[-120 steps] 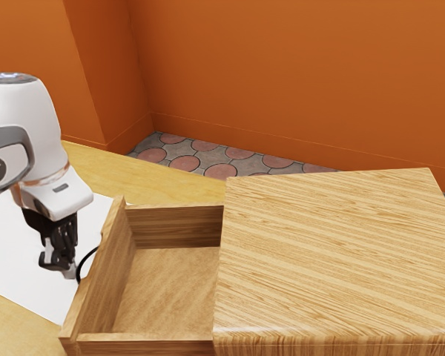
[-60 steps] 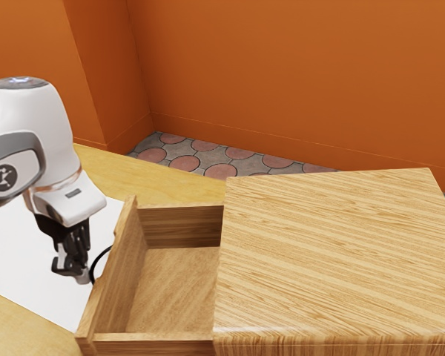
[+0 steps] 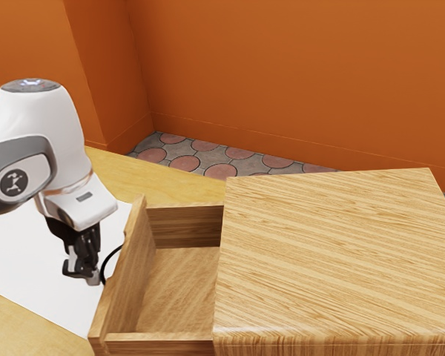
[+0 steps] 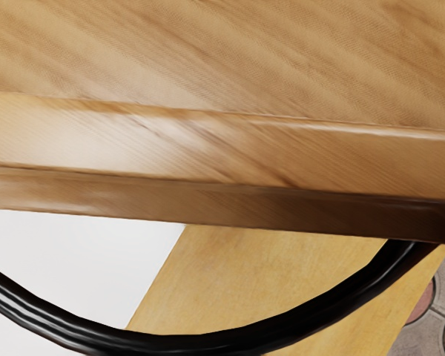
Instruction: Push the drawer handle with one arm to close the drawer
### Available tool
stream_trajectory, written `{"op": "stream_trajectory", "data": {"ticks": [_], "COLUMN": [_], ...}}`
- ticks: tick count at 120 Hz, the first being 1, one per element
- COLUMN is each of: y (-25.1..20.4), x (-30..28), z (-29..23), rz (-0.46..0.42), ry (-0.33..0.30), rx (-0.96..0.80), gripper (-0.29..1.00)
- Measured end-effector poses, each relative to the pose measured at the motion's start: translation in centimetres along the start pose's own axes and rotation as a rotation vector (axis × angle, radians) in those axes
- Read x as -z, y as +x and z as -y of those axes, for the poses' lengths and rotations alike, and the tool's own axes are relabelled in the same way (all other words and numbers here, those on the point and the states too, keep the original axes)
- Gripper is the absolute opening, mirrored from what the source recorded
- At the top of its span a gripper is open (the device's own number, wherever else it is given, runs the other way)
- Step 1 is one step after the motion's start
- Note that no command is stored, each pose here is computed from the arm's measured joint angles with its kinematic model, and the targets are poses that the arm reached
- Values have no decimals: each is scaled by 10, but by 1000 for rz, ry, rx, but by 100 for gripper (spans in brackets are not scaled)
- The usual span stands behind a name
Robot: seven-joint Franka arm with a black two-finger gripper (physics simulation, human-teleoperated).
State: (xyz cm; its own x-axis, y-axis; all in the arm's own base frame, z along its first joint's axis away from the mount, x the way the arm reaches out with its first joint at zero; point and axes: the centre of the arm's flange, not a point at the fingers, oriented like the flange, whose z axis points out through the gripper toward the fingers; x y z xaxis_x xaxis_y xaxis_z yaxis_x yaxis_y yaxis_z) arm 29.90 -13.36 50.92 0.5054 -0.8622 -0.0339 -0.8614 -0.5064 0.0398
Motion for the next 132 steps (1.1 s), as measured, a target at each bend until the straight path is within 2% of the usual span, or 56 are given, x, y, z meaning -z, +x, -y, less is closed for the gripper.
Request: {"op": "stream_trajectory", "data": {"ticks": [29, 132], "y": [5, 64], "x": [2, -1], "z": [2, -4], "rz": [-11, -5], "ry": [7, 12], "rx": [-2, -41], "gripper": [-8, -8]}}
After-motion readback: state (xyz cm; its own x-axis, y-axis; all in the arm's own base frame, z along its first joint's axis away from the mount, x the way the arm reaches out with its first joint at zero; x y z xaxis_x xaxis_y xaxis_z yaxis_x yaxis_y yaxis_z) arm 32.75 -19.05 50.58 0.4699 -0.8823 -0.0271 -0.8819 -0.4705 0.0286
